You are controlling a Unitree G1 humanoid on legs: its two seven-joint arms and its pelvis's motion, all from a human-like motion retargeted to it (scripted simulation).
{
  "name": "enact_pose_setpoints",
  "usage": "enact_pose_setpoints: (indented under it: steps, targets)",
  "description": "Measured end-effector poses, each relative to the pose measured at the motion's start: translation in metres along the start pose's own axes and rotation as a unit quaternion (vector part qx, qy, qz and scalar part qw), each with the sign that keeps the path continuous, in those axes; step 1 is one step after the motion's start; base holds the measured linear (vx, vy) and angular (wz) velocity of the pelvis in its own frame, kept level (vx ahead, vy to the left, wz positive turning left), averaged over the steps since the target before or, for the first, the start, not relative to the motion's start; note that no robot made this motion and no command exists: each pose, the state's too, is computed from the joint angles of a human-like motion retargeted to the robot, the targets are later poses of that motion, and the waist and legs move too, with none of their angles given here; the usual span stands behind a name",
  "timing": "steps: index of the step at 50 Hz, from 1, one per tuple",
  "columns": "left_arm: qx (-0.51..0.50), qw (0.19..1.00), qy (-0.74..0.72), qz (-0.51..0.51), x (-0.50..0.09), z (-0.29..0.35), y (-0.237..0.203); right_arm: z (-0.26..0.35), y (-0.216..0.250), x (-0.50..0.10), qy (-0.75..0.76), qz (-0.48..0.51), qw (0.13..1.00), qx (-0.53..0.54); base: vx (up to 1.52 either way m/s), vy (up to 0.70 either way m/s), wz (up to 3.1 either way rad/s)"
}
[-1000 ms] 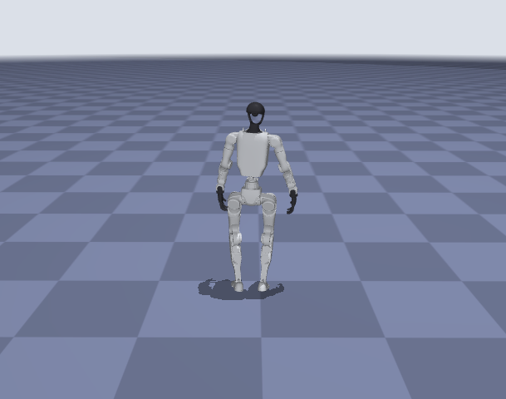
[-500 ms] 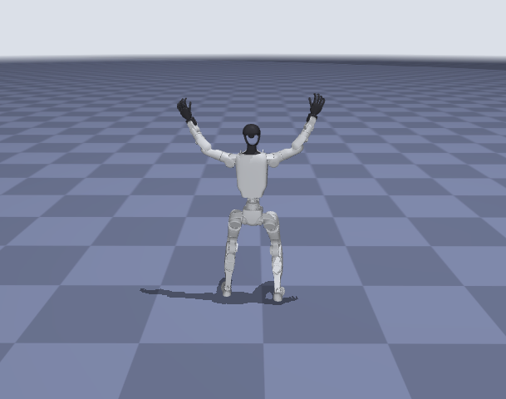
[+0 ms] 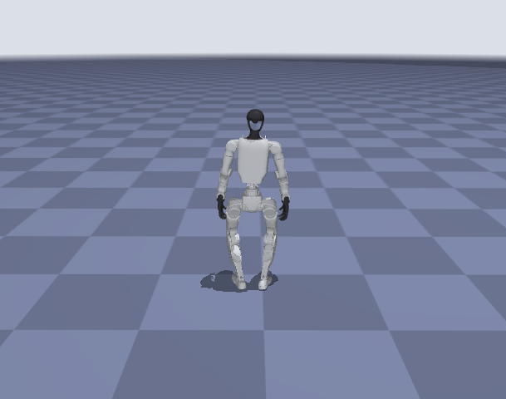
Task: Sport exercise
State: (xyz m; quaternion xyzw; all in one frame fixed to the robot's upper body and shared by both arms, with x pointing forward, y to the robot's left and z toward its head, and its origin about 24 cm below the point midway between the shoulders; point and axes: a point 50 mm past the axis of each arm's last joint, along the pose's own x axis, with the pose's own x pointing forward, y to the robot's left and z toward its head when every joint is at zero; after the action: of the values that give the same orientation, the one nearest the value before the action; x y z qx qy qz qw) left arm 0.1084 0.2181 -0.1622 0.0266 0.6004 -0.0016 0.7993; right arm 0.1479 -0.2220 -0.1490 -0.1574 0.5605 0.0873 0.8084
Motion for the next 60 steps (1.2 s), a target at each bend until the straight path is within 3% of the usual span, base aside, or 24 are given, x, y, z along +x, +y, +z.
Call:
enact_pose_setpoints:
  steps: [3, 10, 18, 20, 22, 25, 28, 30, 32, 35, 37, 40, 42, 44, 47, 51, 60]
  targets:
    - [0.011, 0.999, -0.02, 0.032, -0.002, 0.006, 0.013, 0.014, -0.012, -0.002, -0.037, -0.026, 0.999, 0.002, 0.0, 0.07, -0.1]
    - [-0.07, 0.996, -0.007, 0.045, -0.005, -0.016, 0.021, 0.012, -0.046, -0.012, -0.072, -0.077, 0.99, 0.095, -0.01, 0.05, -0.27]
    - [-0.116, 0.993, 0.031, -0.013, -0.003, -0.028, 0.006, -0.008, -0.027, -0.007, -0.043, -0.028, 0.976, 0.214, -0.07, 0.03, -0.26]
    - [-0.135, 0.991, 0.006, 0.005, -0.005, -0.008, 0.022, -0.009, -0.04, -0.01, -0.041, -0.04, 0.965, 0.257, -0.1, 0.01, -0.21]
    - [-0.19, 0.976, -0.066, 0.081, -0.017, 0.03, 0.07, -0.008, -0.096, -0.027, -0.073, -0.133, 0.93, 0.336, -0.1, 0.0, 0.08]
    - [-0.278, 0.894, -0.268, 0.226, -0.081, 0.109, 0.168, 0.004, -0.225, -0.11, -0.213, -0.34, 0.788, 0.466, 0.0, 0.0, 0.0]
    - [-0.272, 0.763, -0.513, 0.285, -0.189, 0.169, 0.219, 0.023, -0.302, -0.233, -0.426, -0.457, 0.617, 0.479, 0.0, -0.03, 0.24]
    - [-0.194, 0.663, -0.666, 0.279, -0.278, 0.195, 0.217, 0.048, -0.315, -0.324, -0.574, -0.483, 0.526, 0.4, 0.0, -0.02, 0.09]
    - [-0.083, 0.572, -0.776, 0.252, -0.357, 0.204, 0.189, 0.078, -0.294, -0.399, -0.696, -0.471, 0.471, 0.268, -0.04, -0.01, -0.04]
    - [0.052, 0.49, -0.848, 0.195, -0.413, 0.201, 0.139, 0.118, -0.24, -0.448, -0.797, -0.4, 0.443, 0.093, -0.08, -0.01, -0.05]
    - [0.053, 0.508, -0.843, 0.168, -0.399, 0.187, 0.131, 0.11, -0.222, -0.431, -0.807, -0.368, 0.455, 0.08, -0.05, -0.01, -0.12]
    - [-0.038, 0.627, -0.759, 0.17, -0.316, 0.164, 0.146, 0.077, -0.222, -0.355, -0.739, -0.377, 0.533, 0.166, -0.04, -0.01, -0.27]
    - [-0.108, 0.761, -0.612, 0.184, -0.211, 0.146, 0.148, 0.05, -0.224, -0.254, -0.591, -0.388, 0.656, 0.265, -0.09, -0.04, 0.14]
    - [-0.12, 0.88, -0.431, 0.16, -0.108, 0.122, 0.117, 0.025, -0.192, -0.139, -0.392, -0.339, 0.791, 0.327, 0.0, -0.01, 0.28]
    - [-0.058, 0.968, -0.223, 0.098, -0.032, 0.078, 0.058, -0.002, -0.105, -0.042, -0.161, -0.203, 0.926, 0.273, 0.09, 0.03, 0.19]
    - [0.01, 0.994, -0.092, 0.049, -0.01, 0.03, 0.033, -0.009, -0.043, -0.013, -0.062, -0.083, 0.984, 0.147, 0.02, 0.01, 0.09]
    - [0.151, 0.986, 0.012, 0.071, -0.014, -0.009, 0.056, 0.005, -0.021, -0.006, -0.035, -0.021, 0.998, -0.04, -0.08, 0.03, 0.03]
